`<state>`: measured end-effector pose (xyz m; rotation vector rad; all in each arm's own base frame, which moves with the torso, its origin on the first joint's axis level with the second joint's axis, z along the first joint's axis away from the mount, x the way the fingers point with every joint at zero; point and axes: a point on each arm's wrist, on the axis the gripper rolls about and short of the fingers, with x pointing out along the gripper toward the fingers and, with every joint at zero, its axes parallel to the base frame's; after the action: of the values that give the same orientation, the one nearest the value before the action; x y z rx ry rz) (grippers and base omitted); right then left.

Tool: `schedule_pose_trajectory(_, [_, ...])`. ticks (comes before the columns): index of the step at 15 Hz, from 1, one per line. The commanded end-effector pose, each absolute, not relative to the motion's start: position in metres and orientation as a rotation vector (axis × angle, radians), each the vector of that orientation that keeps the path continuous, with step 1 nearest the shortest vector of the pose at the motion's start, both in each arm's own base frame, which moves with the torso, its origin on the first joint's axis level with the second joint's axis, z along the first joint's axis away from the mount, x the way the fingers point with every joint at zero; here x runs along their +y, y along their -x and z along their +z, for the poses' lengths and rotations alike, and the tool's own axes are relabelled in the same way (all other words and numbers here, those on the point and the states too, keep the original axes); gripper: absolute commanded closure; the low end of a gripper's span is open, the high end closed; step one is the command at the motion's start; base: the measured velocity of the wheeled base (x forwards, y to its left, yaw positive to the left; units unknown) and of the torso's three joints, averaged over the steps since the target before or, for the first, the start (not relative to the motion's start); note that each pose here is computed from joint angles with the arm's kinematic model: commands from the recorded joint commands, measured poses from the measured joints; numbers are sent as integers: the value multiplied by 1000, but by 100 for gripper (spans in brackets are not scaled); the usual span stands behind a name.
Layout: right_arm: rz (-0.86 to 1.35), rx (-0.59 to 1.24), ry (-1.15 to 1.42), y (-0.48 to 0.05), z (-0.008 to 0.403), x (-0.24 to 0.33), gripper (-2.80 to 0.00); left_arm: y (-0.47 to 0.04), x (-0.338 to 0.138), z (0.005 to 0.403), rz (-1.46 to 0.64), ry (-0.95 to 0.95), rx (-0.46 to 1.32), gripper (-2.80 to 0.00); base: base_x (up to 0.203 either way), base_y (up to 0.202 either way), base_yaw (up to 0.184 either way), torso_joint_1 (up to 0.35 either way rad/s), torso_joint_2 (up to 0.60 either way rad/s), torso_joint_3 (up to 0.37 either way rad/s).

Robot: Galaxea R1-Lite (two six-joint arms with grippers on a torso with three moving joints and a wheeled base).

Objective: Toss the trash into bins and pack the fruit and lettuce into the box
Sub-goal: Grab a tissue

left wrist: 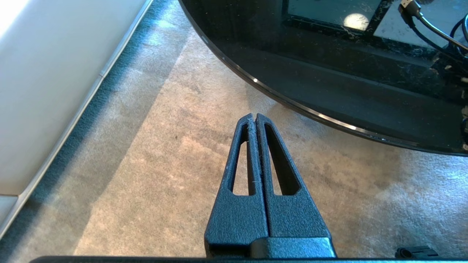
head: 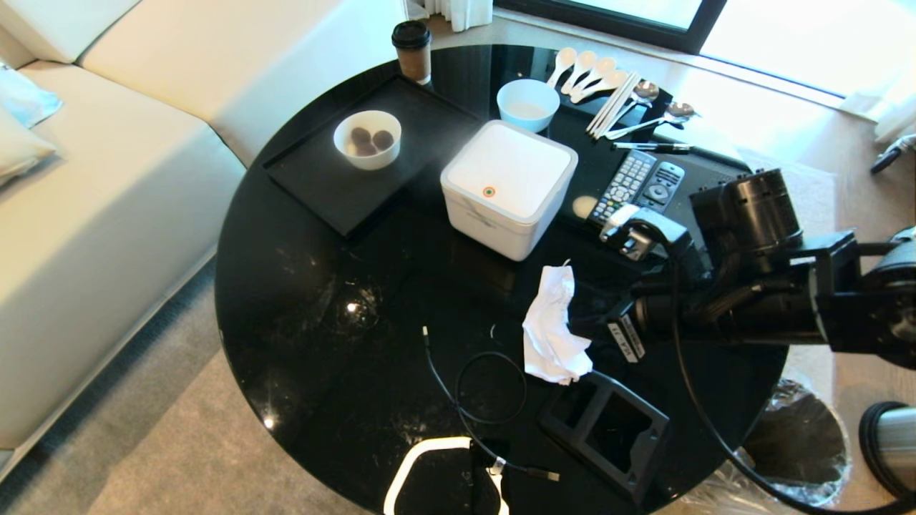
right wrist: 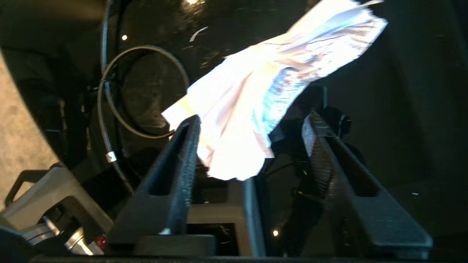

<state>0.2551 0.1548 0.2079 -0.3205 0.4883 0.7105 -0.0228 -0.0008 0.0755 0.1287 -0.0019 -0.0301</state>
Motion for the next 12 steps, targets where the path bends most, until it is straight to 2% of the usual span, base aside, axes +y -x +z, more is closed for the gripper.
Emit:
schedule_pose_trajectory(1, [737,509,329,-253,201,162,-280,23,-1,76,-31,-130,0,0,0,0,0,0,0,0])
schedule_pose_trajectory(7, [739,568,324,-262,180,172,-280,23,-1,76,-29,-129,0,0,0,0,0,0,0,0])
schedule_pose_trajectory(12, [743,484,308,-277,174,184,-280,23,-1,76,-30,-129,0,0,0,0,0,0,0,0])
